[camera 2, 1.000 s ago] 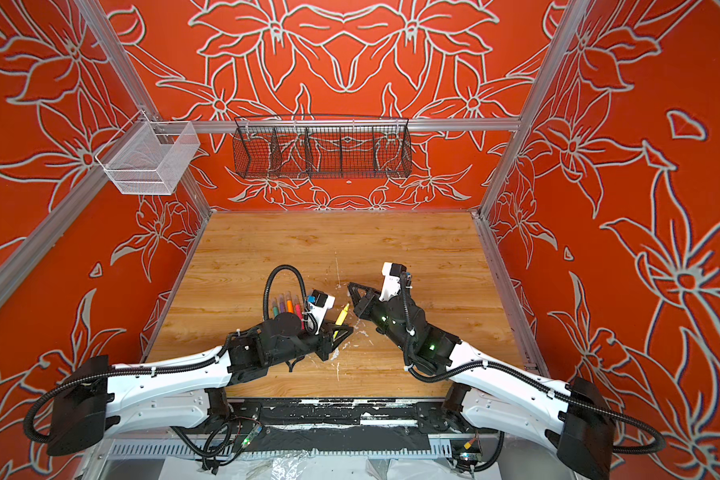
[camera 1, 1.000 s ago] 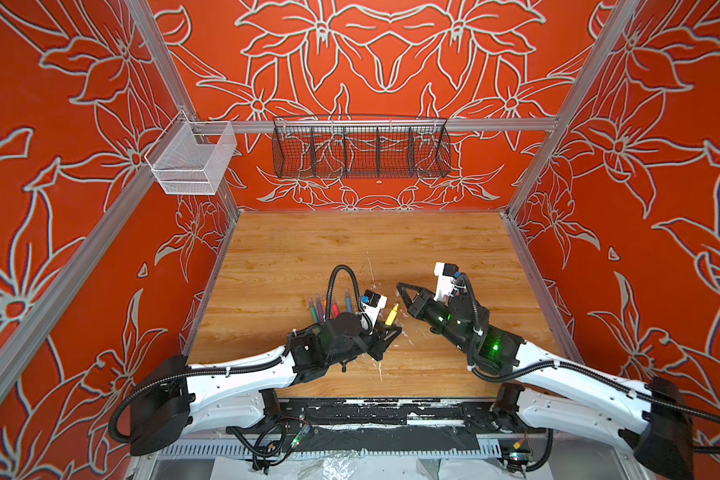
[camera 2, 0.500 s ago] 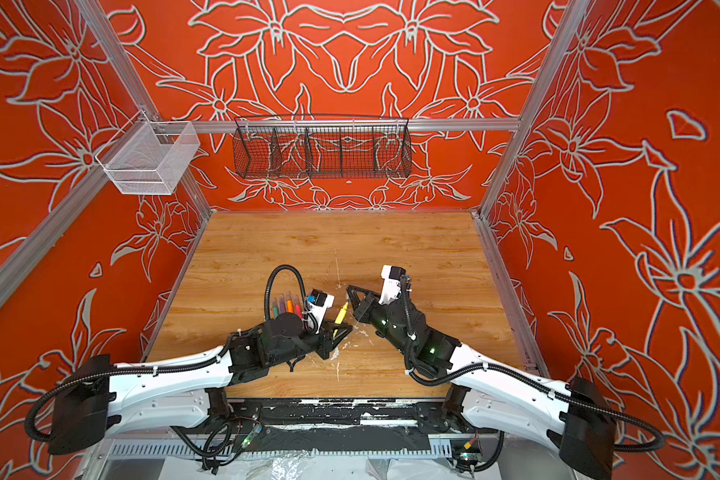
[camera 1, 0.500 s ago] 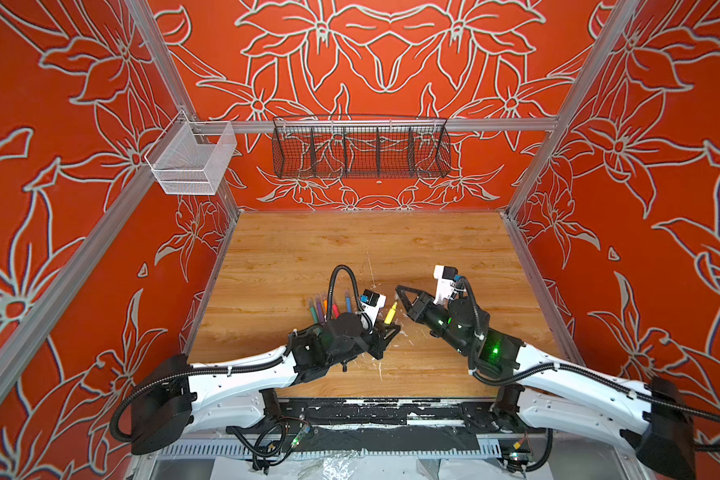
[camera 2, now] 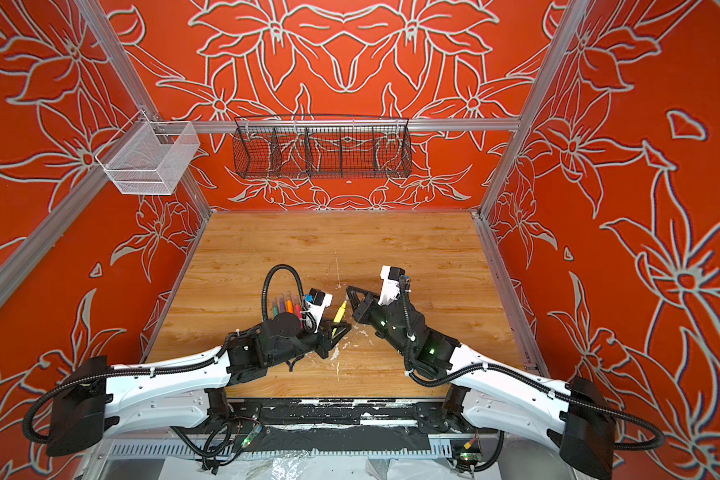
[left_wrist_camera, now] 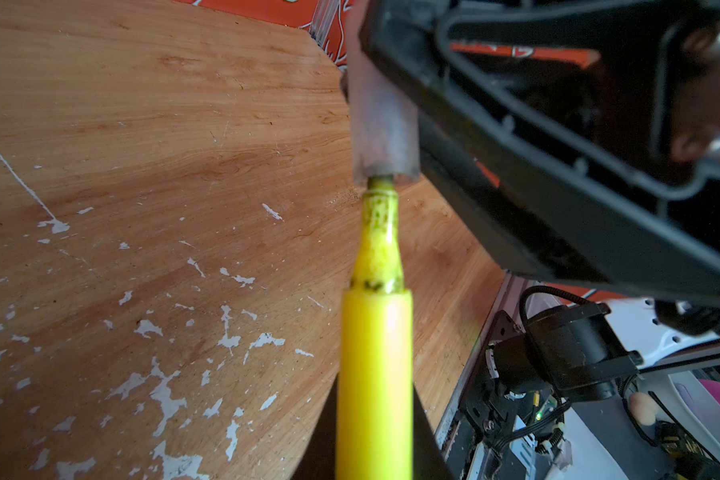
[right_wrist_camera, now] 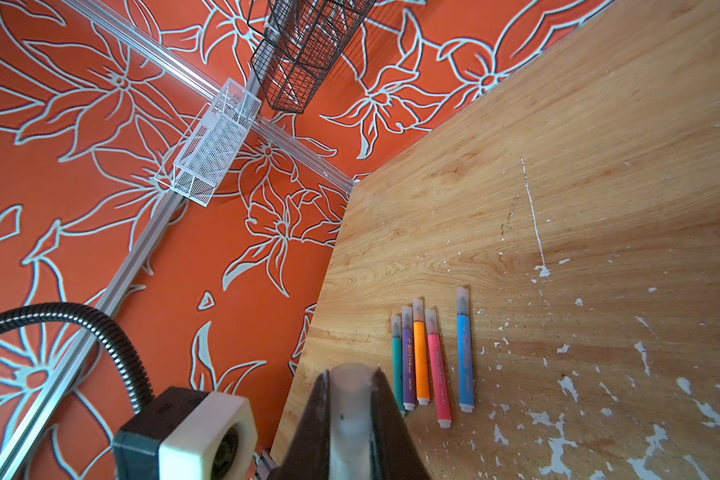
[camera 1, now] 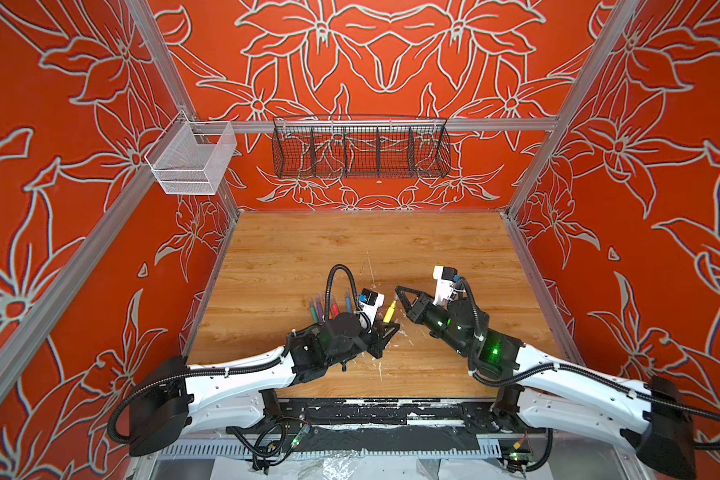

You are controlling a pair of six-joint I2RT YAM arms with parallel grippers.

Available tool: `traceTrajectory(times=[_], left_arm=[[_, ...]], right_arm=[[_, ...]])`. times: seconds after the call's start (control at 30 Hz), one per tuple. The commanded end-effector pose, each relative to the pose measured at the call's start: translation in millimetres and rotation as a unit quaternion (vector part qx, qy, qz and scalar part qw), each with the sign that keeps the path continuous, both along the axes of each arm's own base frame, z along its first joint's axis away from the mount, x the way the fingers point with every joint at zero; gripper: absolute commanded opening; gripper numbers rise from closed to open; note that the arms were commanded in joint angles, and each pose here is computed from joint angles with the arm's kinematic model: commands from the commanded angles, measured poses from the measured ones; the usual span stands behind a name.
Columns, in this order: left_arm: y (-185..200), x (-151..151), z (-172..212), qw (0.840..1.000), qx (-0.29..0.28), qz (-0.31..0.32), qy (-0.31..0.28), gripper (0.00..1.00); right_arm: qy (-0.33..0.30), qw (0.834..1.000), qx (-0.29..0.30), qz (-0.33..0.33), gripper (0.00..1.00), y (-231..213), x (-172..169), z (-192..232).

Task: Insert the pens into the pen caps
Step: 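Lower the cap in the right gripper down onto the yellow marker tip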

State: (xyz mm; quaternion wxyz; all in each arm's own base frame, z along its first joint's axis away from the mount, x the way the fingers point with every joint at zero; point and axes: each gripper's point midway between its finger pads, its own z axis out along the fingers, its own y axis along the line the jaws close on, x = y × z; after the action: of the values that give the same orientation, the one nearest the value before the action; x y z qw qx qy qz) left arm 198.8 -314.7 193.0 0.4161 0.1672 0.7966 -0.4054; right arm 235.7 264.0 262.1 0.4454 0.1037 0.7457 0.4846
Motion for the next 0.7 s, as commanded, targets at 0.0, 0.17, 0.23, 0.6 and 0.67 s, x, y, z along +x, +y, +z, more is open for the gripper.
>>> traceTrajectory(times=[0.0, 0.17, 0.23, 0.6, 0.67], left_arm=[[-1, 0, 9, 1.000, -0.015, 0.004, -0.005, 0.00], [-3, 5, 9, 1.000, -0.013, 0.011, 0.000, 0.00], [-4, 6, 12, 1.000, -0.021, 0.008, 0.002, 0.00], [5, 23, 48, 0.996, -0.091, -0.012, 0.003, 0.00], [7, 25, 54, 0.996, -0.089, -0.007, -0.008, 0.00]], right_arm=[[-0.011, 1.000, -0.005, 0.010, 0.00, 5, -4, -3], [-0.022, 0.999, -0.001, 0.028, 0.00, 14, -10, -4], [-0.019, 0.999, -0.001, 0.029, 0.00, 14, -11, -9], [-0.035, 0.996, 0.002, 0.084, 0.00, 34, -34, -21], [-0.040, 0.995, 0.005, 0.096, 0.00, 39, -40, -22]])
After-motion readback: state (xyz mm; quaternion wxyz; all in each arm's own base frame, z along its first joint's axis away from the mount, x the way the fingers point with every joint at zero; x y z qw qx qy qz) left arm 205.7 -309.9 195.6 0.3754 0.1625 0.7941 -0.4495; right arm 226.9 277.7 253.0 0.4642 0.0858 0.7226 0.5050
